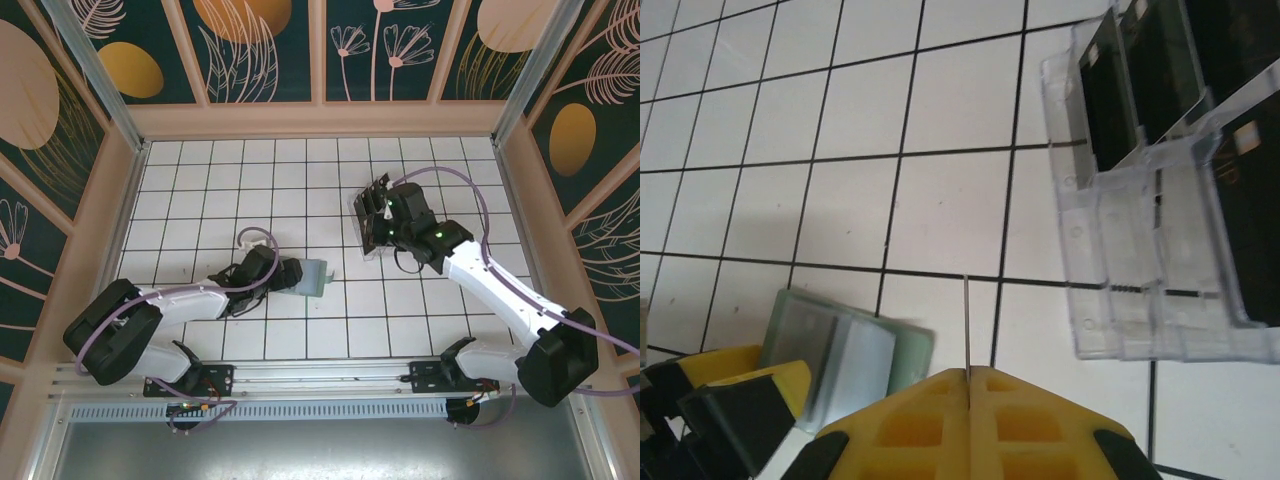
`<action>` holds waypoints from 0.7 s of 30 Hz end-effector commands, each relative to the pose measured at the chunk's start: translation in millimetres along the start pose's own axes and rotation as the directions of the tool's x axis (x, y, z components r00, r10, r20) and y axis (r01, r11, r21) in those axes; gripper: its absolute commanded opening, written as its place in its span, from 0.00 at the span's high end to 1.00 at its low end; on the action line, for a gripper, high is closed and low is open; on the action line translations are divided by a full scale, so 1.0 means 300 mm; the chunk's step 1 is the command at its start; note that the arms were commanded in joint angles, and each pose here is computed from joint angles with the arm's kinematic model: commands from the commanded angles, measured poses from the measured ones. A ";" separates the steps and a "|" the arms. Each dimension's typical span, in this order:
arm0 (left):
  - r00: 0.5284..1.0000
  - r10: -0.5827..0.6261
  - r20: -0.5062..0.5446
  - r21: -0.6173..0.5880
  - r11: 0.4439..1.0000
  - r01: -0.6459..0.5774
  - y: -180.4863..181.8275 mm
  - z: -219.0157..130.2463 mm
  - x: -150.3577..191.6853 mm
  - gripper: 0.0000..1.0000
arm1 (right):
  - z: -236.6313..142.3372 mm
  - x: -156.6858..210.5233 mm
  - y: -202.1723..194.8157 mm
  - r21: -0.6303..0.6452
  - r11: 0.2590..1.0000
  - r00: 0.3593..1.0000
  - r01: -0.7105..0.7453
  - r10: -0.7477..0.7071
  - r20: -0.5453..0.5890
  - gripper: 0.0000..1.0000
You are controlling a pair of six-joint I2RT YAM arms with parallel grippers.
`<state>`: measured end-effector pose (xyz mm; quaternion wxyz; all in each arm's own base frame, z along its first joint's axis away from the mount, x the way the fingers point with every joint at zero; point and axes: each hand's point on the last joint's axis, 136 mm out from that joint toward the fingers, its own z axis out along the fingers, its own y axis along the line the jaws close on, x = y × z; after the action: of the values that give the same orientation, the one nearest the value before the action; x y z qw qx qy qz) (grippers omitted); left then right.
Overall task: Put the credit cards into the card holder
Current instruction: Rotate the card holder at the center of the table.
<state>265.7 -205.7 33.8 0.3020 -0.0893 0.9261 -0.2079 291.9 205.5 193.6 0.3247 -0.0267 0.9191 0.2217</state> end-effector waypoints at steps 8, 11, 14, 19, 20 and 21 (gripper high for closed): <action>0.999 -0.028 0.015 -0.016 0.999 0.029 -0.023 -0.041 0.010 0.02 | 0.017 0.083 0.090 -0.102 0.993 0.999 -0.052 0.052 0.003 1.00; 0.999 -0.013 0.053 -0.114 0.993 0.019 0.030 -0.071 -0.020 0.01 | 0.020 0.100 0.104 -0.152 0.986 0.997 -0.074 0.077 0.013 1.00; 0.998 0.037 0.057 -0.210 0.977 -0.024 0.074 -0.088 -0.037 0.01 | 0.020 0.110 0.124 -0.217 0.971 0.993 -0.099 0.109 0.035 1.00; 0.993 0.116 0.027 -0.310 0.945 -0.102 0.122 -0.073 -0.035 0.01 | 0.040 0.138 0.135 -0.319 0.934 0.980 -0.158 0.187 0.063 1.00; 0.992 0.127 0.019 -0.321 0.940 -0.115 0.128 -0.067 -0.031 0.01 | 0.047 0.145 0.136 -0.335 0.927 0.977 -0.170 0.203 0.064 1.00; 0.991 0.133 0.015 -0.327 0.937 -0.121 0.130 -0.062 -0.031 0.01 | 0.055 0.152 0.135 -0.348 0.920 0.974 -0.181 0.216 0.065 1.00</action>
<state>263.2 -177.3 43.3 0.3195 -0.1009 0.9379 -0.0903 253.4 239.1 148.8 0.3131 0.0080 0.8846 0.3457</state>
